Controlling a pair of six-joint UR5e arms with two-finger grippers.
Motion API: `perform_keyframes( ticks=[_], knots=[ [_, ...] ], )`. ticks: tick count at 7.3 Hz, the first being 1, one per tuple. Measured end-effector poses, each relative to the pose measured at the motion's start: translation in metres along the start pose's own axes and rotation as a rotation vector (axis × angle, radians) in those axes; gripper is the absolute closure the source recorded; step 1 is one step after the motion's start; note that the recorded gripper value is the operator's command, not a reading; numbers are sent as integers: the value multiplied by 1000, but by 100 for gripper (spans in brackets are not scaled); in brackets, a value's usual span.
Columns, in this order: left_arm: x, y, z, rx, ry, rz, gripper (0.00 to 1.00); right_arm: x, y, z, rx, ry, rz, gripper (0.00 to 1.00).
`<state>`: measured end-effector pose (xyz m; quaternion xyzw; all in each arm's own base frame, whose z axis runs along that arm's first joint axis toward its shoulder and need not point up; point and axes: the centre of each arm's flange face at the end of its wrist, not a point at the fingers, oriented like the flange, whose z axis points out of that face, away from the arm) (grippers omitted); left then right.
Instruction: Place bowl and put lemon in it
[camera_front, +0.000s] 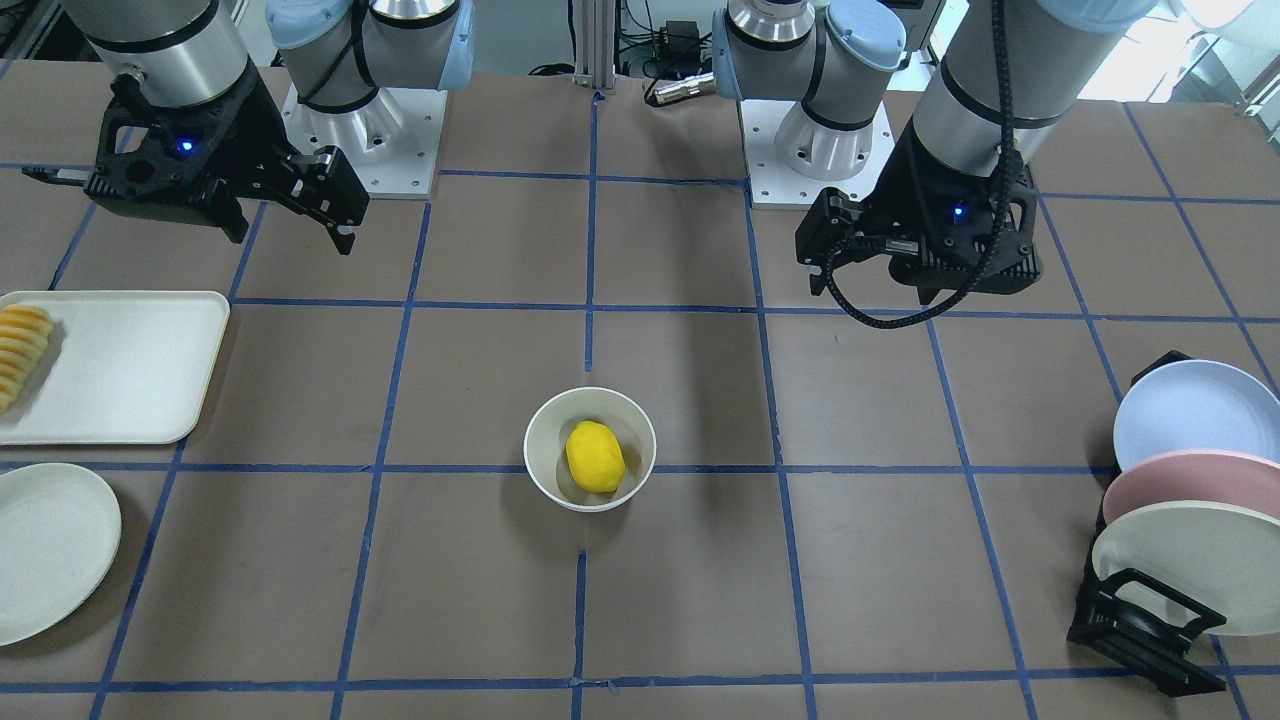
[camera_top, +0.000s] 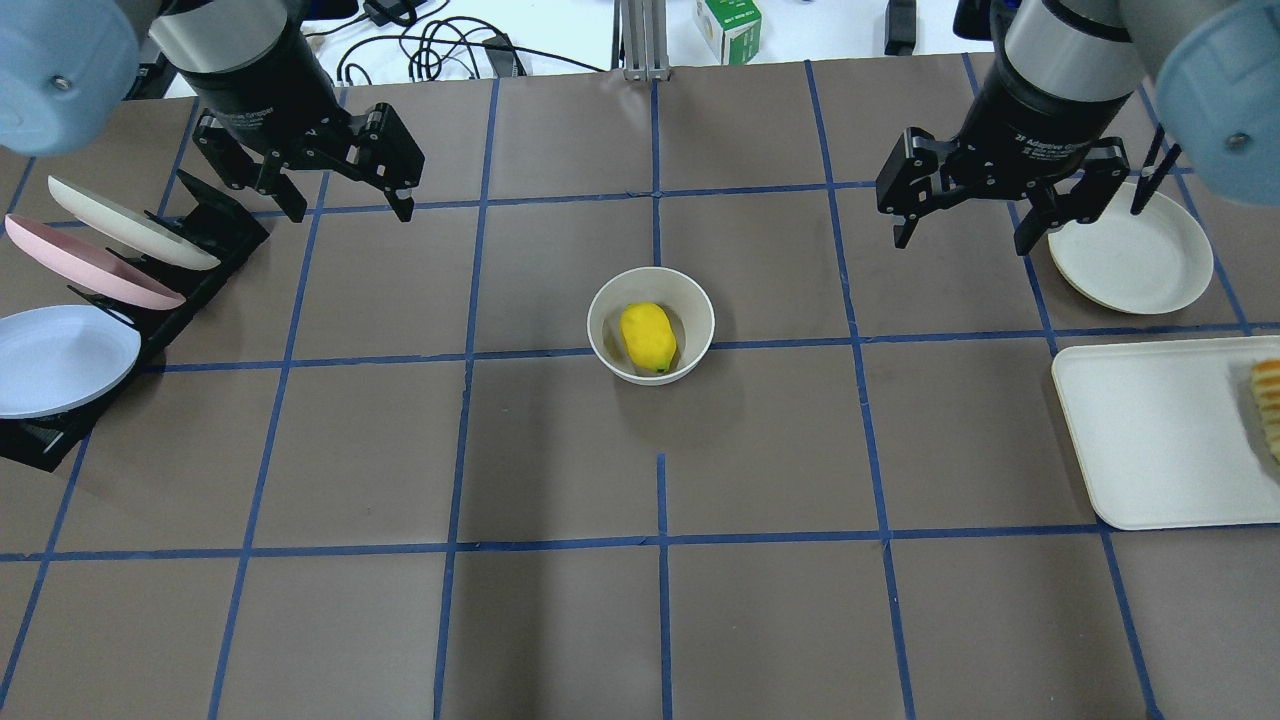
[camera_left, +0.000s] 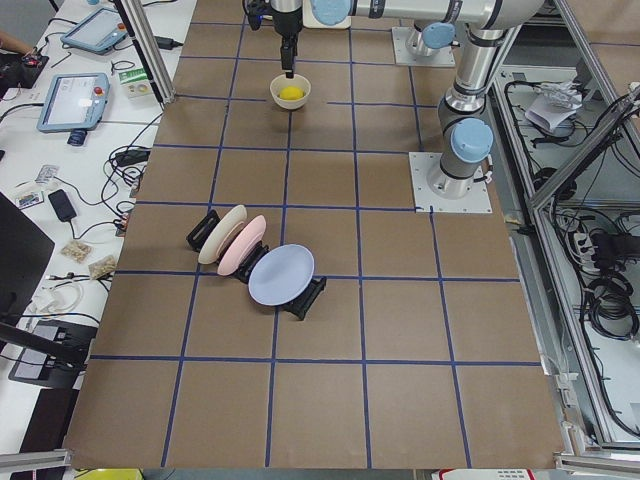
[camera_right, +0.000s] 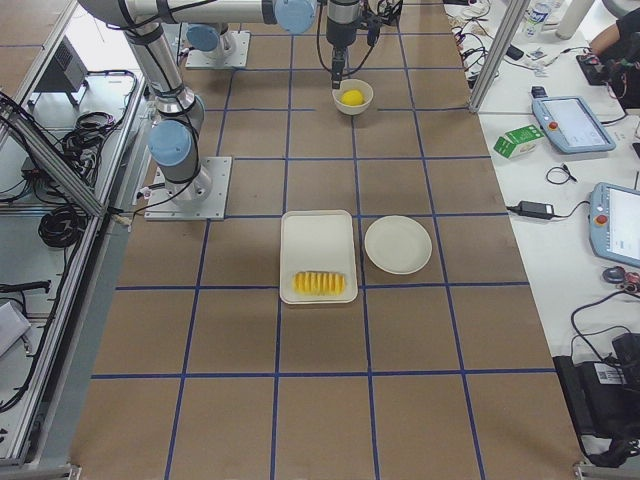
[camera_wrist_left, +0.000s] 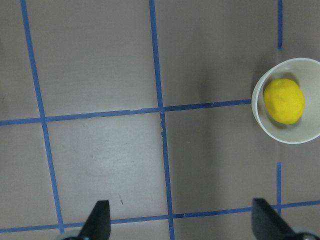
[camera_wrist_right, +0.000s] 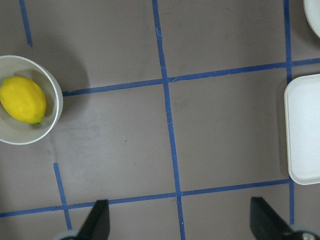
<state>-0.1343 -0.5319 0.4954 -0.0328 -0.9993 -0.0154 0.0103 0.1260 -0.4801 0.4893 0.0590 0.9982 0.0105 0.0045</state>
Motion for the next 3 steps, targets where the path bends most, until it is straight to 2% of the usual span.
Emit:
perform_keyframes(
  ticks=[3],
  knots=[
    [0, -3, 0, -6, -2, -1, 0, 3, -1, 0, 1, 0, 7, 0]
  ],
)
